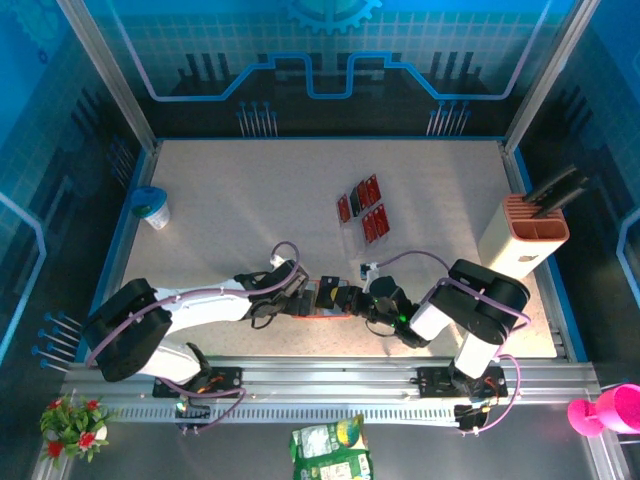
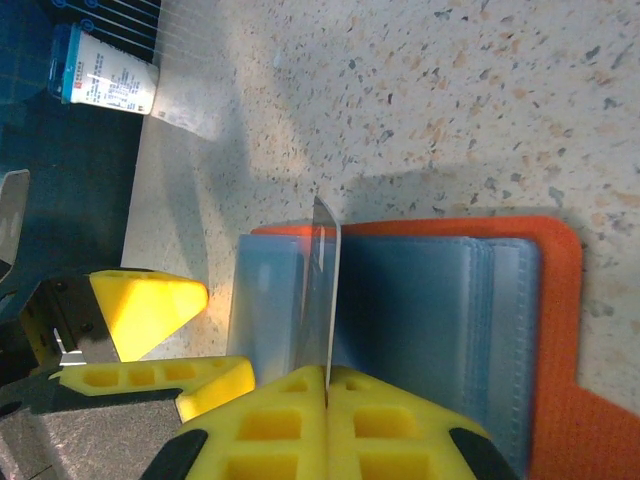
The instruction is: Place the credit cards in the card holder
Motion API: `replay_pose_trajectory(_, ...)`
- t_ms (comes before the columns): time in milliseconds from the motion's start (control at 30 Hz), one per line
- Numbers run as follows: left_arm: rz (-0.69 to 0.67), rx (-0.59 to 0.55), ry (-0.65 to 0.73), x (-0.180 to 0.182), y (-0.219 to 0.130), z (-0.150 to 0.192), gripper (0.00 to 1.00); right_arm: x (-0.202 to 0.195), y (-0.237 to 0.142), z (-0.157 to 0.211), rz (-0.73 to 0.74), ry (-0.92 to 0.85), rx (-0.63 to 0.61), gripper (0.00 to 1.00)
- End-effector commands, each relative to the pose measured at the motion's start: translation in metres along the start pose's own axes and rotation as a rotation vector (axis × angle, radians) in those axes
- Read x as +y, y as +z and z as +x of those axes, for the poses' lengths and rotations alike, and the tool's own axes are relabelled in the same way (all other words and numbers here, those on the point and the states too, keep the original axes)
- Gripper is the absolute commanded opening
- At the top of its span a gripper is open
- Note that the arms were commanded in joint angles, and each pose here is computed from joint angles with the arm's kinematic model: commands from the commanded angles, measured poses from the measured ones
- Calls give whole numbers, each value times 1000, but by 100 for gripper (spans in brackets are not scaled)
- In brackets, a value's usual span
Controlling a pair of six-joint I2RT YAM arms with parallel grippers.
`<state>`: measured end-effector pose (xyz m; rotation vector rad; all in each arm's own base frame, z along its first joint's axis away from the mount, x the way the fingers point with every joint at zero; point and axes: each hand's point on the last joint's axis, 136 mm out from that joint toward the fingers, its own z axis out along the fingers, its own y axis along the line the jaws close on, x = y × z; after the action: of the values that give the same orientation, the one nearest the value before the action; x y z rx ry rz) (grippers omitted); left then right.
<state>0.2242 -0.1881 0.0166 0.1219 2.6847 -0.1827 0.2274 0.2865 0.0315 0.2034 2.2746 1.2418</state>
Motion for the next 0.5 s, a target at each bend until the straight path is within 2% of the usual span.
replay_pose_trajectory(0,-24,27,-5,9,-1,13,99,-4,-1,5,47,-35,22,0)
replay_pose_trajectory(267,30,-51,-106,7,-25,-11,99,17,-15,-15,68,-122,18,0)
replay_pose_trajectory(467,26,-81,-109,9,-41,-27,99,40,-20,-28,71,-196,29,0)
